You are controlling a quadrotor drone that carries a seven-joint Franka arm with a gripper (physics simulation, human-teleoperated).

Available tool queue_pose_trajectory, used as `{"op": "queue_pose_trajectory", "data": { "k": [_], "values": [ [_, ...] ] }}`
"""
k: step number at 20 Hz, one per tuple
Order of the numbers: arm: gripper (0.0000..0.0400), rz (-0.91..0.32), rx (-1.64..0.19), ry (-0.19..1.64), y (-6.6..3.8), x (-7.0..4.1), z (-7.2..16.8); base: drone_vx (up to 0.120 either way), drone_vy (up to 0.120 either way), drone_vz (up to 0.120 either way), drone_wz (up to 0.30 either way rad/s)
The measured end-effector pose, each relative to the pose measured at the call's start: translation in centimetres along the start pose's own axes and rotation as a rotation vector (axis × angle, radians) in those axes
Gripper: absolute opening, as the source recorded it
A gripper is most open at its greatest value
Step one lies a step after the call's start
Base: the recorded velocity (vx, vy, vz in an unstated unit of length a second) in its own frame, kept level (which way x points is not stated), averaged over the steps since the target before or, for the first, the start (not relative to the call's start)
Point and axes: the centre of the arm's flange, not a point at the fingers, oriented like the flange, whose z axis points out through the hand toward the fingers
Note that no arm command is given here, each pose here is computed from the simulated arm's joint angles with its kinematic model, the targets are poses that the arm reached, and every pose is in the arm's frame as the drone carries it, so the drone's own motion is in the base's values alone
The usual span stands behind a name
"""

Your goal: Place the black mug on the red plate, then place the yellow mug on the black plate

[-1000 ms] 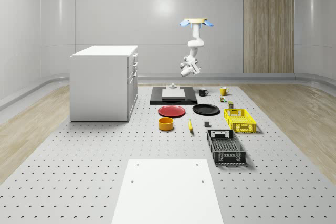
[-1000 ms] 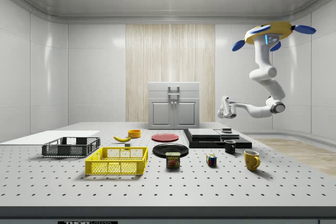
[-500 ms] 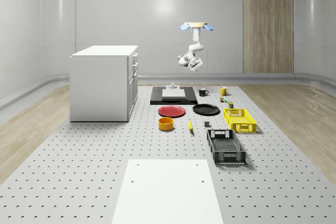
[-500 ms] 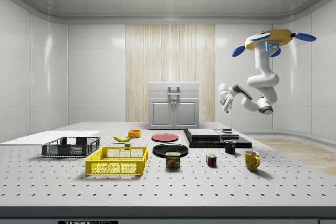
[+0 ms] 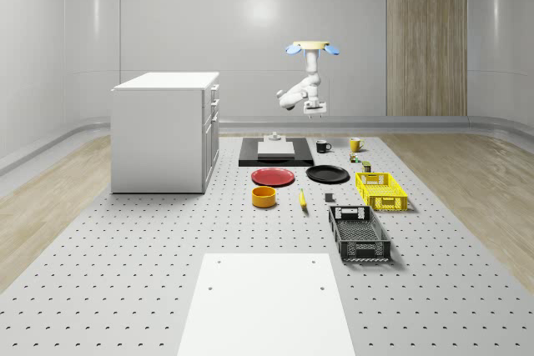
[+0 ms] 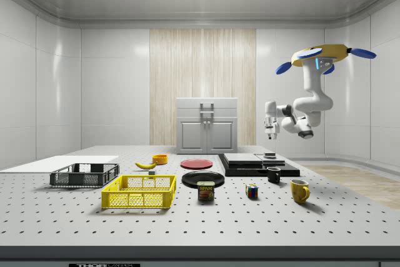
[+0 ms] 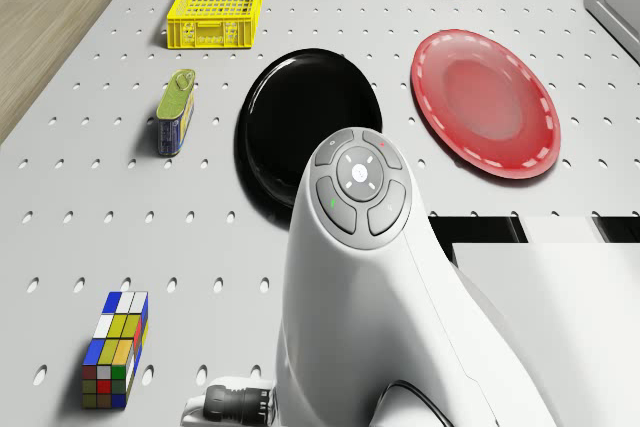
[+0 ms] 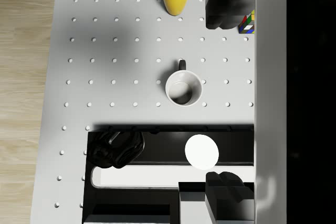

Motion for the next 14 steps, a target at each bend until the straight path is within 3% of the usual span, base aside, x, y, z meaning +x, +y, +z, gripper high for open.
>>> {"op": "queue_pose_trajectory", "data": {
  "k": [11, 14],
  "values": [
    [0.04, -0.001, -0.047, 0.05, -0.47, -0.48, -0.01, 0.0, -0.007, -0.12, 0.0],
    [0.04, -0.001, -0.05, 0.053, -0.5, -0.51, 0.0, 0.0, 0.067, -0.12, 0.0]
  ]
}}
